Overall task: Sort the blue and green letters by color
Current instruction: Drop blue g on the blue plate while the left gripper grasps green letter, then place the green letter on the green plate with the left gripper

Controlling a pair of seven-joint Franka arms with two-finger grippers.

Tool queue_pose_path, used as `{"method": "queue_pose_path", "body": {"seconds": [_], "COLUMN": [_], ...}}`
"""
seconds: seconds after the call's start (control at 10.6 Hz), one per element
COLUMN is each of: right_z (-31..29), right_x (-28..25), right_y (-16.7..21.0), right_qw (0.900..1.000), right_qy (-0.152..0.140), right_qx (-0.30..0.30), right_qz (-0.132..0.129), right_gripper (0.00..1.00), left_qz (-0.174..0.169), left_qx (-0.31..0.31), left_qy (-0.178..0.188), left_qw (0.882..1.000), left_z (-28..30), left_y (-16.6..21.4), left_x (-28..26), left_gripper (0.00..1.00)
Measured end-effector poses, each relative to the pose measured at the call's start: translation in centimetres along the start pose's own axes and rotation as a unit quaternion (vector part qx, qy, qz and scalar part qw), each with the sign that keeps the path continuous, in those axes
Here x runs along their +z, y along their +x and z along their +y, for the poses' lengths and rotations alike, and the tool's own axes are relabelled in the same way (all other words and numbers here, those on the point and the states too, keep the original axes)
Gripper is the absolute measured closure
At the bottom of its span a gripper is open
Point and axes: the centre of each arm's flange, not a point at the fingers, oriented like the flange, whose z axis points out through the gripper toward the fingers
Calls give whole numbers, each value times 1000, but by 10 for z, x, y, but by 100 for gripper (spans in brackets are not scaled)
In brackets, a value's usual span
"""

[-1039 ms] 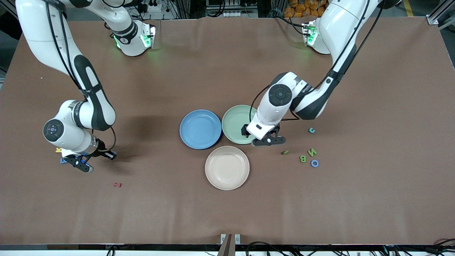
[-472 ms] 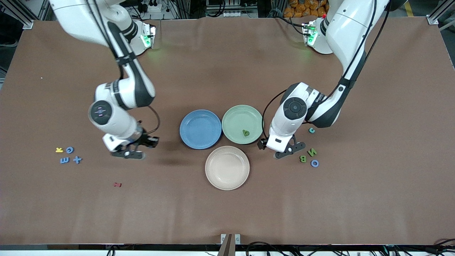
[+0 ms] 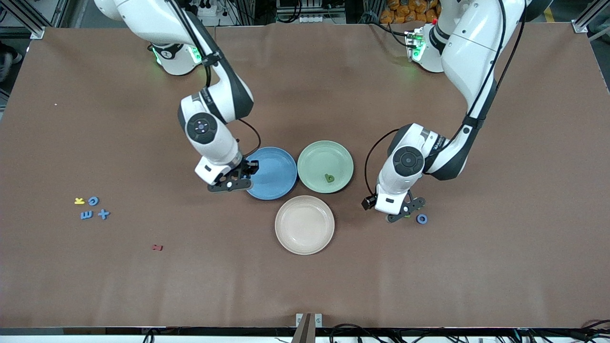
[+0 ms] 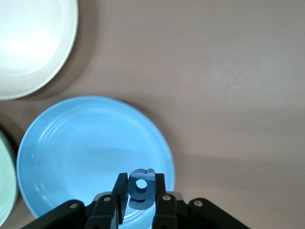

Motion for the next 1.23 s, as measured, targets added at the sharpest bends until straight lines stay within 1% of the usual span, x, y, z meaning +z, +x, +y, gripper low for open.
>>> {"method": "queue_pose_path", "body": {"seconds": [0.09, 0.28, 0.38, 0.47, 0.57, 0.66, 0.76, 0.85, 0.94, 1.04, 1.13, 1.23], "right_z": [-15, -36, -34, -22, 2, 37, 78, 120, 158, 196, 234, 268], "right_x": [9, 23, 22, 20, 16, 13, 10, 7, 5, 3, 1, -1], "right_y": [-8, -19, -17, -10, 3, 17, 31, 42, 50, 55, 57, 58], "right_qw": [1000, 1000, 1000, 1000, 999, 997, 993, 987, 979, 969, 959, 949], "right_qy": [-3, -8, -9, -9, -8, -7, -6, -4, -3, -1, 0, 1], "right_qx": [3, 14, 16, 5, -35, -77, -118, -160, -203, -248, -285, -314], "right_qz": [-6, -10, -9, -6, -4, -8, -13, -14, -14, -12, -11, -10], "right_gripper": [70, 44, 30, 17, 4, 0, 0, 0, 0, 0, 0, 0], "left_qz": [1, 1, 3, 9, 12, 14, 16, 17, 18, 18, 19, 19], "left_qx": [-2, -3, 1, 9, 14, 20, 35, 46, 48, 48, 47, 47], "left_qy": [-1, -1, 1, 5, 7, 10, 12, 13, 14, 14, 13, 13], "left_qw": [1000, 1000, 1000, 1000, 1000, 1000, 999, 999, 999, 999, 999, 999], "left_z": [-1, -2, -2, -3, -3, -3, -4, -7, -10, -13, -14, -14], "left_y": [2, 4, 4, 4, 4, 4, 5, 9, 15, 19, 21, 21], "left_x": [5, 14, 17, 20, 22, 24, 25, 26, 26, 26, 25, 25], "left_gripper": [5, 9, 10, 16, 17, 19, 22, 22, 24, 26, 30, 44]}}
